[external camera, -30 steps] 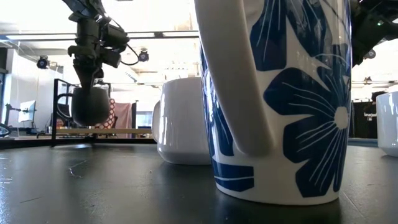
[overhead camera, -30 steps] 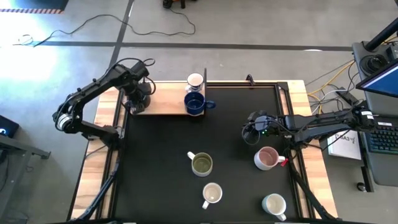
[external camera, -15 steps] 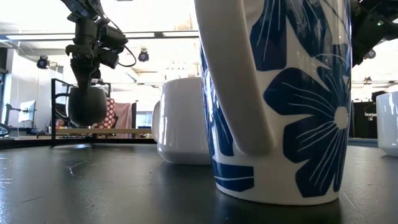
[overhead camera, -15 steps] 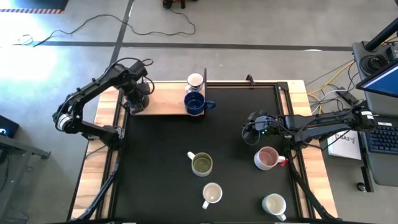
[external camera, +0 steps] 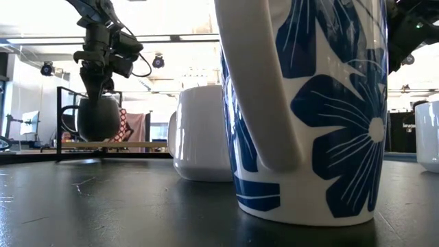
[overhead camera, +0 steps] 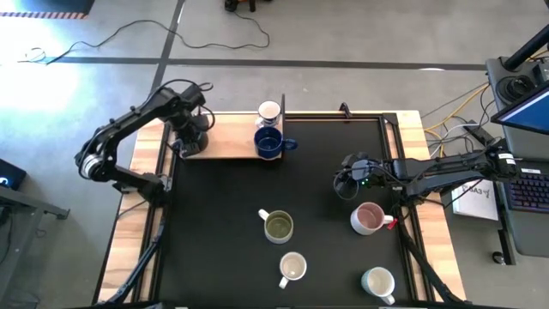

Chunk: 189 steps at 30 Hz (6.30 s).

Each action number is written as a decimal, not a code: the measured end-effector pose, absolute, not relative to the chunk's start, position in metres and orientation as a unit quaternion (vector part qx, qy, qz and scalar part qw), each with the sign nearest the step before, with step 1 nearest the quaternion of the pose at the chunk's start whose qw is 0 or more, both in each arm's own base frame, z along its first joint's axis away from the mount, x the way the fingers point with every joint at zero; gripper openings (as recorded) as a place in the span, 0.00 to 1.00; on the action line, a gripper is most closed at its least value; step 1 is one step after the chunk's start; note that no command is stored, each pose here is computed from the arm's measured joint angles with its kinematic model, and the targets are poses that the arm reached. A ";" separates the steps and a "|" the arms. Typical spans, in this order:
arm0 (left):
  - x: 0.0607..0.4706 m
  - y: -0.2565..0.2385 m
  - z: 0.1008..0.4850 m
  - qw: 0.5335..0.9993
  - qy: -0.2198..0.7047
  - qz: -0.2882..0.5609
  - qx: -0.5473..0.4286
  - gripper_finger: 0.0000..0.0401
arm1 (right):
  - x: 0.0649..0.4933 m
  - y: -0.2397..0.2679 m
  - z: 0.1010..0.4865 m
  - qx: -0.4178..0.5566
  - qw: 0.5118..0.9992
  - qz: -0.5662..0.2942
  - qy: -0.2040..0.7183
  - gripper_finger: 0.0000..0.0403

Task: Place coffee mugs
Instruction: Put the blue-black mug on the shelf

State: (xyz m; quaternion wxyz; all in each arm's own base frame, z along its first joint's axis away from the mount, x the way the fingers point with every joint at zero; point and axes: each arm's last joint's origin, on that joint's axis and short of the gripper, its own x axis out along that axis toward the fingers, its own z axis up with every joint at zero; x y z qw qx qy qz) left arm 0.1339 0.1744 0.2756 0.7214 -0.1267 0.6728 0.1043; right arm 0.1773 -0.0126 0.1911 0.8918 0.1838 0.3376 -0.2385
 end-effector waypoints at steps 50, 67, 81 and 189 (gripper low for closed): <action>0.144 0.192 0.304 0.728 0.658 0.117 -0.151 0.15 | 0.177 -0.013 0.191 0.184 0.892 -0.239 0.338 0.17; 0.176 0.171 0.310 0.737 0.613 0.159 -0.237 0.13 | 0.177 -0.013 0.191 0.184 0.892 -0.239 0.338 0.17; 0.202 0.147 0.279 0.697 0.605 0.263 -0.280 0.13 | 0.177 -0.013 0.191 0.184 0.892 -0.239 0.337 0.17; 0.211 0.157 0.252 0.614 0.663 0.394 -0.171 0.13 | 0.177 -0.013 0.191 0.184 0.892 -0.239 0.338 0.17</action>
